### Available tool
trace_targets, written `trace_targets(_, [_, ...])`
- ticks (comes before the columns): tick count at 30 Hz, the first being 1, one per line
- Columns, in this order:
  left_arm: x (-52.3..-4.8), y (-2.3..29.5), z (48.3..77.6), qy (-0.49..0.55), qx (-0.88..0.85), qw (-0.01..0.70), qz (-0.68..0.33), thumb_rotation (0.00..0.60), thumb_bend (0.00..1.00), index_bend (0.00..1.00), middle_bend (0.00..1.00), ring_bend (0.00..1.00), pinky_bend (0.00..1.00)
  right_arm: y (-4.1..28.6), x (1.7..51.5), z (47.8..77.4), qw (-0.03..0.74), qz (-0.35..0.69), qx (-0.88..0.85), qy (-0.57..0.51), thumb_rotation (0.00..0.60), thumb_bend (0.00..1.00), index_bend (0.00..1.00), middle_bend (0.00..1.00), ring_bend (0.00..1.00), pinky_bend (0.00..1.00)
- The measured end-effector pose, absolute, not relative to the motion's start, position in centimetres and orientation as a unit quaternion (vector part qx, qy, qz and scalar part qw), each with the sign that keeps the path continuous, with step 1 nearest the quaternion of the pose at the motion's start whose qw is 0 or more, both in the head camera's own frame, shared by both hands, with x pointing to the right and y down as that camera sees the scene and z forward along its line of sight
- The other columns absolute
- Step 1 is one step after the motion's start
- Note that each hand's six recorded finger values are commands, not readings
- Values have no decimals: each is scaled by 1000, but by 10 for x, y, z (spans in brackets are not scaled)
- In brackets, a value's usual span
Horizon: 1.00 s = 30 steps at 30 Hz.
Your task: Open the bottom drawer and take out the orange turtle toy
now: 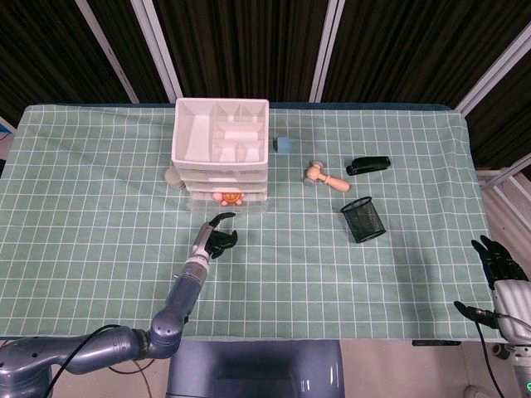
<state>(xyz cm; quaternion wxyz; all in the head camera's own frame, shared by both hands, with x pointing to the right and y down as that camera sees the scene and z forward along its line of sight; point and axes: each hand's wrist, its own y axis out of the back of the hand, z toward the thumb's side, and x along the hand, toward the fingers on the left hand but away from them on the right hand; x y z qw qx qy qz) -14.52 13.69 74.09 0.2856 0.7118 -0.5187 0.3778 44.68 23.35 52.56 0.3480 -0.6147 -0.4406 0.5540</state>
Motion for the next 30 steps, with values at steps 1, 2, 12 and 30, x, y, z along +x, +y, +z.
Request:
trace_targets(1, [-144, 136, 738, -517, 716, 282, 375, 600, 527, 193, 1000, 1000, 1000, 234, 447, 526, 348, 554, -615, -440, 600, 11, 0, 0, 0, 209])
trace_targets(2, [-142, 134, 735, -515, 720, 278, 373, 600, 527, 193, 1000, 1000, 1000, 234, 447, 526, 349, 554, -615, -440, 600, 12, 0, 0, 0, 209])
trace_targets(12, [-138, 118, 704, -496, 768, 149, 377, 600, 525, 208, 1000, 1000, 1000, 233, 447, 526, 346, 554, -616, -440, 600, 12, 0, 0, 0, 209])
trace_targets(30, [-148, 94, 721, -362, 725, -137, 570, 600, 525, 241, 1000, 1000, 1000, 233, 448, 526, 344, 555, -615, -442, 600, 12, 0, 0, 0, 209])
